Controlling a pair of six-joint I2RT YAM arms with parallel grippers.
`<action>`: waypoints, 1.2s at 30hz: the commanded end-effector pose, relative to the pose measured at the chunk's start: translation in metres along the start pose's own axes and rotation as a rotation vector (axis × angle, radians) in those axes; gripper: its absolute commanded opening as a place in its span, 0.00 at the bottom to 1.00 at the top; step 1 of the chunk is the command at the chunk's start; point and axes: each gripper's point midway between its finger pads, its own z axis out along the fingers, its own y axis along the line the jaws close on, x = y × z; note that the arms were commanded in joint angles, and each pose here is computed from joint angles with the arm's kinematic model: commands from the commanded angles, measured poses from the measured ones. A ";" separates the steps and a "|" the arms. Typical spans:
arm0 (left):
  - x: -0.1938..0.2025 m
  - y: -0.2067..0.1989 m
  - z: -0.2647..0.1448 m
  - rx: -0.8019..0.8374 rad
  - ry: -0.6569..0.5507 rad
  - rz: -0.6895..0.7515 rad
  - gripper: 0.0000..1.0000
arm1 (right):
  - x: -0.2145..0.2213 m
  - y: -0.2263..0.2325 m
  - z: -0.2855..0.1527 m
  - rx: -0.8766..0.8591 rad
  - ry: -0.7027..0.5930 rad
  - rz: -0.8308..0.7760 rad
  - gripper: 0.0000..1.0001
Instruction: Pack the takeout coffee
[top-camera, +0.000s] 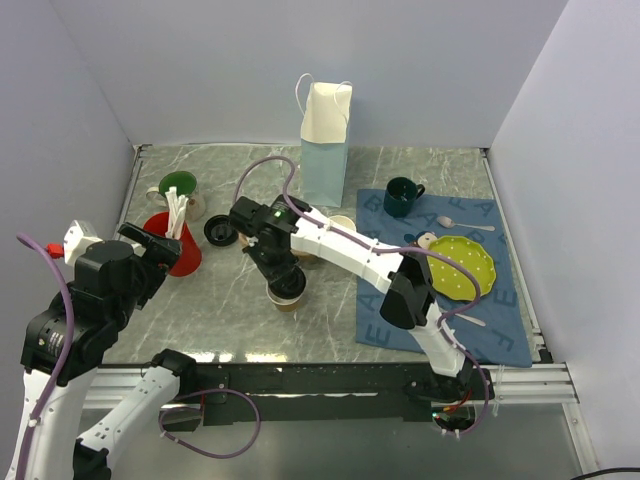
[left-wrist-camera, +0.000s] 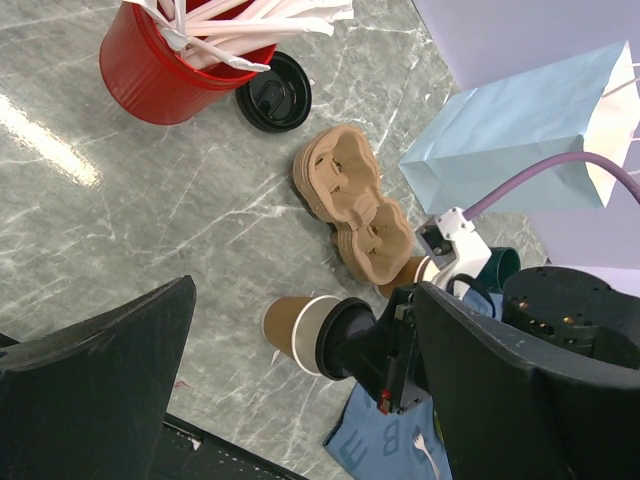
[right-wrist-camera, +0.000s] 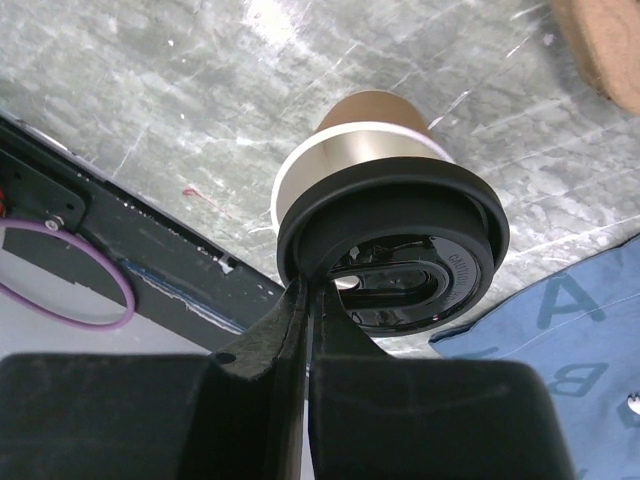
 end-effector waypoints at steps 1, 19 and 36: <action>-0.007 -0.005 -0.003 0.018 -0.023 0.012 0.97 | 0.007 0.003 -0.003 0.025 0.018 -0.031 0.00; -0.006 0.000 -0.003 0.008 -0.024 0.013 0.97 | 0.006 0.010 0.017 0.007 0.041 -0.038 0.07; 0.009 -0.004 0.012 0.016 0.032 0.087 0.97 | -0.013 0.024 -0.016 -0.081 -0.051 -0.008 0.35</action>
